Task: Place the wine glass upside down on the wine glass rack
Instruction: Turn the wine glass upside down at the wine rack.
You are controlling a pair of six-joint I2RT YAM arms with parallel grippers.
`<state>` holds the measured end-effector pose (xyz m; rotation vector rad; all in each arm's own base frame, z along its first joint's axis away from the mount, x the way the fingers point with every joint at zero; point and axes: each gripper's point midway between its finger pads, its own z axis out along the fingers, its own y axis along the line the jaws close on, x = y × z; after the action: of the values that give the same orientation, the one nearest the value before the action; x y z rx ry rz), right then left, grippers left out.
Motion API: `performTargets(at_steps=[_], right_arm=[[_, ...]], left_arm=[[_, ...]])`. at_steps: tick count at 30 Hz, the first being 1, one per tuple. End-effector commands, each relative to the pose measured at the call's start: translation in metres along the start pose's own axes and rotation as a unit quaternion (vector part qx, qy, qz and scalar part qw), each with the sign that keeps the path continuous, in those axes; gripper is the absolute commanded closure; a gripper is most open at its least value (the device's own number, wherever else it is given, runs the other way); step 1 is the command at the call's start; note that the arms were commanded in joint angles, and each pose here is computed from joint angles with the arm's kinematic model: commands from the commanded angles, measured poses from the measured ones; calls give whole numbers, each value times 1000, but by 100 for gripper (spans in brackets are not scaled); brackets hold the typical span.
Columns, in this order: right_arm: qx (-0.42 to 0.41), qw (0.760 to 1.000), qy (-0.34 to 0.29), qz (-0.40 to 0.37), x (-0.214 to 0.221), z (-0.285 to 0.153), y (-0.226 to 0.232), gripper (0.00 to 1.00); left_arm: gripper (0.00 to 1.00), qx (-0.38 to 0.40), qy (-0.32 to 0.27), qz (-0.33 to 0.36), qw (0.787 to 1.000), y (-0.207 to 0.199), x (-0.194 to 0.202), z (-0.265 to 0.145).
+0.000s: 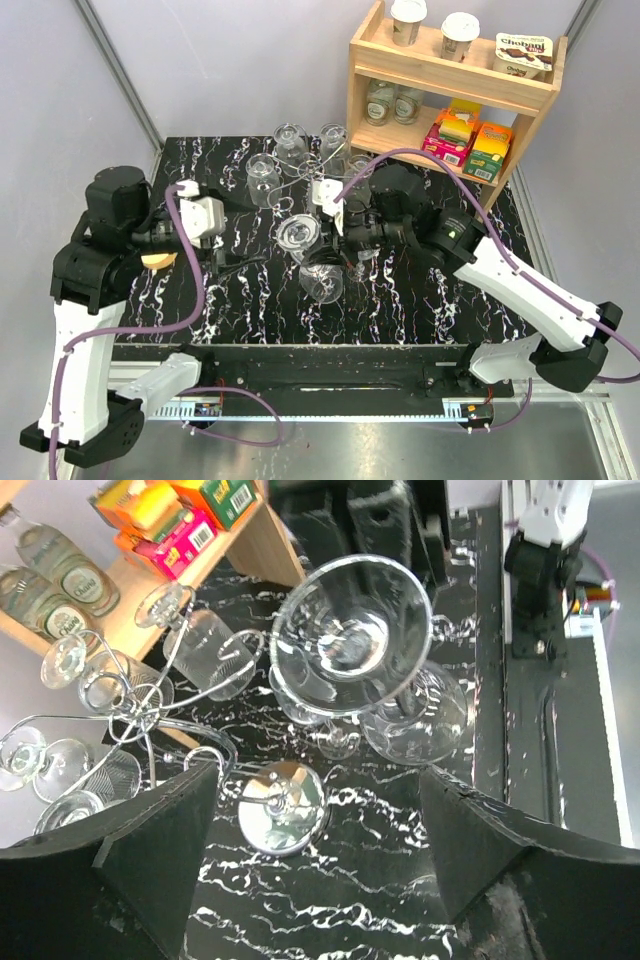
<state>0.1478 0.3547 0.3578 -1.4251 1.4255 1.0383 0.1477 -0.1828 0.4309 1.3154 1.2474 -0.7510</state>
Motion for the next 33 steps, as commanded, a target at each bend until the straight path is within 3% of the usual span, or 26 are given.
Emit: performTargets(at_steps=[1,14,33], right_arm=[[2,999,-46,-10,-42,-3,-4,100],[-5,999,-40,31,-40,10,-20,100],[-21,995,-55,76,-41,10,-29,100]], left_arm=[[15,-12,50,73,996,1,16,-2],[23,-11,57,147,987,12,5,11],[66,2,64,181,981,25,4,37]])
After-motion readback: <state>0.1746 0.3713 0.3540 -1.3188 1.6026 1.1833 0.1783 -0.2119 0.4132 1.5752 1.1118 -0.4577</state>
